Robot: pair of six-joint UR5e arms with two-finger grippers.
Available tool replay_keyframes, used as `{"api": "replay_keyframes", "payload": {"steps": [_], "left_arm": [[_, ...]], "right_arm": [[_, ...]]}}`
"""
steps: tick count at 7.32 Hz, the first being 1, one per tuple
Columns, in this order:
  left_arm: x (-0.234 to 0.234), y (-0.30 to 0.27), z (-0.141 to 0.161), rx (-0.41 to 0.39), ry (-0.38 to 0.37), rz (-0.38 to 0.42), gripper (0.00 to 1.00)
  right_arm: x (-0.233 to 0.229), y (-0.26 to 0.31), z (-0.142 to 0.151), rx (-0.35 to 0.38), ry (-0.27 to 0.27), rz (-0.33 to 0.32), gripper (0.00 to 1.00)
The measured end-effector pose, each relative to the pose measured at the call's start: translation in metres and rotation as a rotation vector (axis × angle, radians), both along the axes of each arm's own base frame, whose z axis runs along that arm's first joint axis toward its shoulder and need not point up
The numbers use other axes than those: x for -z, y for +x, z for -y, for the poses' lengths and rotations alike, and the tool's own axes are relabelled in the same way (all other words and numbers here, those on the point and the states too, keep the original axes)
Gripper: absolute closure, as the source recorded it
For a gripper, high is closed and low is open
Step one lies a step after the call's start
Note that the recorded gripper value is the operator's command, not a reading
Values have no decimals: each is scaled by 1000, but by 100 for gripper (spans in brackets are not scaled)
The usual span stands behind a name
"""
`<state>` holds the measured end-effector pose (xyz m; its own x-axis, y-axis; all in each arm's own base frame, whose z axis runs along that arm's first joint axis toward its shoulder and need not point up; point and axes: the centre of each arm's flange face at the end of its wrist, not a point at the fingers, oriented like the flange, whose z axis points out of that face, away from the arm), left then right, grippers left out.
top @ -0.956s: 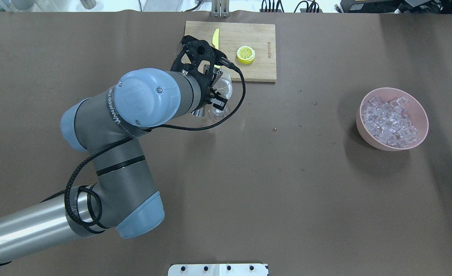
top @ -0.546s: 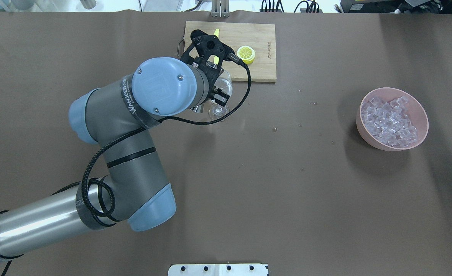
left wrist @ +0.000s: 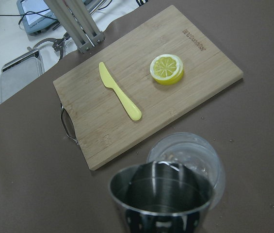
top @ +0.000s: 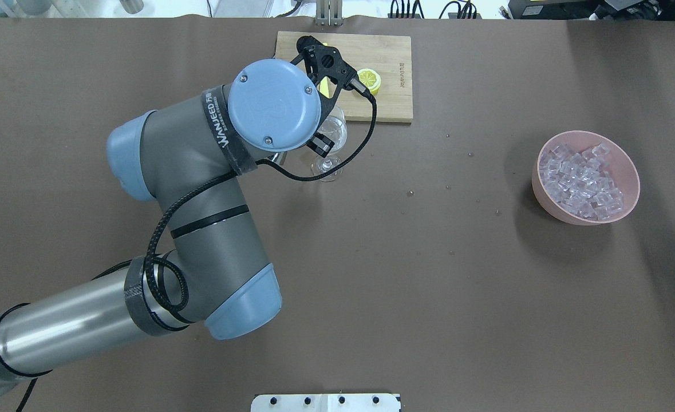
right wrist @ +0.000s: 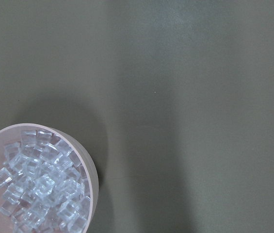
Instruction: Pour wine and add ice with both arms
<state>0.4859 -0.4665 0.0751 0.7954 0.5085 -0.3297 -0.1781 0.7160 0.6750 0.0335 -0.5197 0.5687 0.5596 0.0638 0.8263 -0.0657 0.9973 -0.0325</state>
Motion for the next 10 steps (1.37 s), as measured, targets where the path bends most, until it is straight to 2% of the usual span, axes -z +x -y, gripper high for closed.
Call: {"api": "replay_keyframes", "payload": {"steps": [6, 10], "left_arm": [[23, -6, -3, -89, -22, 207, 100], [49, 6, 8, -156, -35, 380, 100]], "right_arm": [[-2, 0, -1, 0, -3, 0, 0], [-5, 0, -4, 0, -10, 1, 0]]}}
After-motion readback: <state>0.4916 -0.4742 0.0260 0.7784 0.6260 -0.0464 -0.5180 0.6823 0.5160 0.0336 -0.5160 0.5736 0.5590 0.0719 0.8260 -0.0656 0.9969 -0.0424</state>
